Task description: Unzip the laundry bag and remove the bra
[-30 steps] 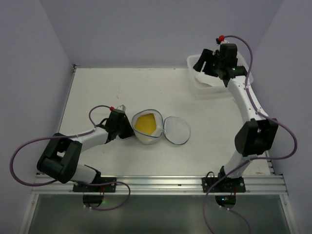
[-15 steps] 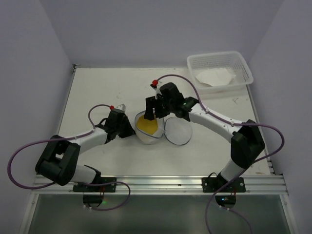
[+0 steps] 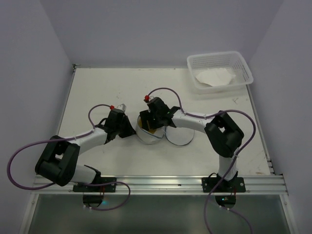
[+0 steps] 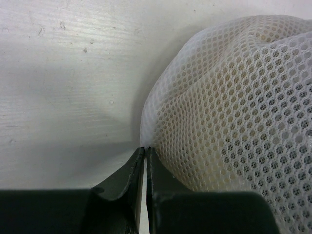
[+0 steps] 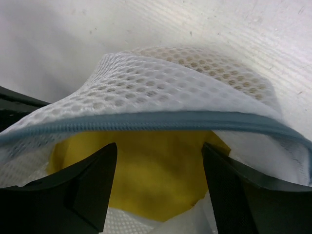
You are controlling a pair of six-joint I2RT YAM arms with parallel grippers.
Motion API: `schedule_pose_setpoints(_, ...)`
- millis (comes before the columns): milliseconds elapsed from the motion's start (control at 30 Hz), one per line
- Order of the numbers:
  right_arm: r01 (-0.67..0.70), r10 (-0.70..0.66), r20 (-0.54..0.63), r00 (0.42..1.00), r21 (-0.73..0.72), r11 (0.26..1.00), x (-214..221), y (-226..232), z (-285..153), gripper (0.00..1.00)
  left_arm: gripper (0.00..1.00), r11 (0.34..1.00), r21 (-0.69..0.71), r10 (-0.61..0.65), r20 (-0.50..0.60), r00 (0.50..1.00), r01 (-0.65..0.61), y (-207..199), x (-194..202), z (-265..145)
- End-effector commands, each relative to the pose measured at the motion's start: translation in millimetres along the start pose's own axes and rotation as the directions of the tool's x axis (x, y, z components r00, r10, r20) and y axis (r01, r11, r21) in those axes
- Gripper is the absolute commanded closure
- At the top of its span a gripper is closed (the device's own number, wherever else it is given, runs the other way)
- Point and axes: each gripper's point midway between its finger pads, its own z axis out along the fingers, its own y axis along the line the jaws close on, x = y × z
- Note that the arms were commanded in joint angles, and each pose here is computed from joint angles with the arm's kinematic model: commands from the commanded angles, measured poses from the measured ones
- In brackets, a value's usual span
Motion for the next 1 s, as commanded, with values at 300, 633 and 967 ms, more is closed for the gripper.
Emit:
schedule_pose_setpoints(300, -0.003, 0.017, -0.125, 0.992, 0.112, 0.994, 58, -15, 38, 0.65, 0.92, 0.998, 0.056, 0.018, 0.027, 0.999, -0.02, -9, -3, 3)
schedule_pose_setpoints(633, 0.057, -0.05, 0.047, 0.998, -0.154, 0.986, 9, 37, -31, 1.0, 0.93, 0.999, 0.03, 0.017, 0.031, 0.999, -0.018, 0, 1, 3)
schedule_pose_setpoints(967, 0.156, -0.072, 0.193, 0.979, -0.468, 0.87, -26, 66, -135, 1.0, 0.95, 1.0, -0.001, 0.021, 0.027, 0.999, -0.021, 7, 4, 2)
